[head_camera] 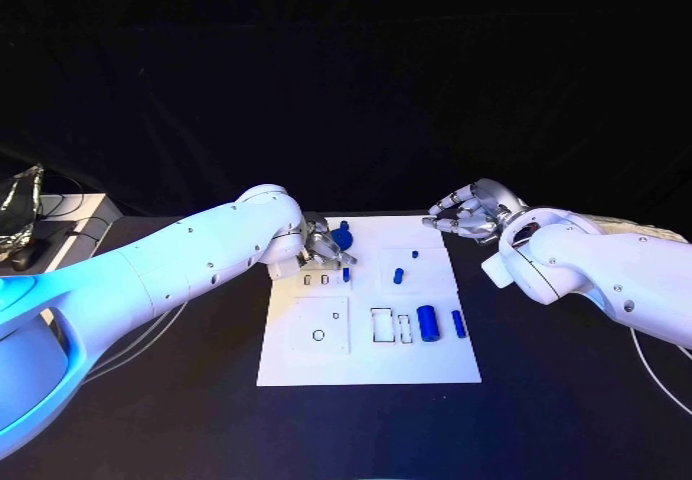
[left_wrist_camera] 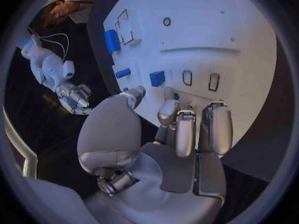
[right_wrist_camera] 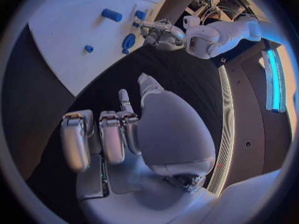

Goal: Assemble the parts on the task board

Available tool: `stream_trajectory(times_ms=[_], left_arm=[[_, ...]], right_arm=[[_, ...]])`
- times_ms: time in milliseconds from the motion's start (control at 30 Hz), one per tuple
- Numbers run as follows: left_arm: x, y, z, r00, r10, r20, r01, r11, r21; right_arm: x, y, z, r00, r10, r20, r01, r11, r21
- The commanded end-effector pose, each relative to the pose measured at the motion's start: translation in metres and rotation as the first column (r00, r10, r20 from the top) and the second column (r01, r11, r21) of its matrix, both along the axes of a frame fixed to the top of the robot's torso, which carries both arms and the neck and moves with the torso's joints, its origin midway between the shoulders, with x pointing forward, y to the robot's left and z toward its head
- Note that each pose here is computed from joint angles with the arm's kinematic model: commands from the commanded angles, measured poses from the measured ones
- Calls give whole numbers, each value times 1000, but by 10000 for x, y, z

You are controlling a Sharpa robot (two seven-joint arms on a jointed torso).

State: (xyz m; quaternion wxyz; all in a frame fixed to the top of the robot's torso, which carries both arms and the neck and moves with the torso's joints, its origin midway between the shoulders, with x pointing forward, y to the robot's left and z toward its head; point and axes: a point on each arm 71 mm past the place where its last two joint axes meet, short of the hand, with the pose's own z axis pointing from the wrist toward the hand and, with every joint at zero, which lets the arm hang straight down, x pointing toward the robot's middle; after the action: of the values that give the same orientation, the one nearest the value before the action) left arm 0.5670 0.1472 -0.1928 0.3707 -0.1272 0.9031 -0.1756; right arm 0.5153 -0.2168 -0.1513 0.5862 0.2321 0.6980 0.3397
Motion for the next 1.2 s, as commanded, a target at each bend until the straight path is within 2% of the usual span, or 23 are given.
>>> stream_trajectory(times_ms=[33, 467, 1200], left_arm=[[-18, -34, -8, 999, -36, -29, 36, 999, 8], [-45, -100, -43, 996, -66, -52, 67, 998, 12], [-51, -112, -107, 995, -76, -71, 78, 997, 22]], right_arm=[[-6, 22, -1, 1000, 18, -2, -18, 1000, -13], [-6, 42, -2, 1000, 23, -3, -23, 1000, -14], [-8, 58, -2, 1000, 28, -4, -28, 1000, -14]])
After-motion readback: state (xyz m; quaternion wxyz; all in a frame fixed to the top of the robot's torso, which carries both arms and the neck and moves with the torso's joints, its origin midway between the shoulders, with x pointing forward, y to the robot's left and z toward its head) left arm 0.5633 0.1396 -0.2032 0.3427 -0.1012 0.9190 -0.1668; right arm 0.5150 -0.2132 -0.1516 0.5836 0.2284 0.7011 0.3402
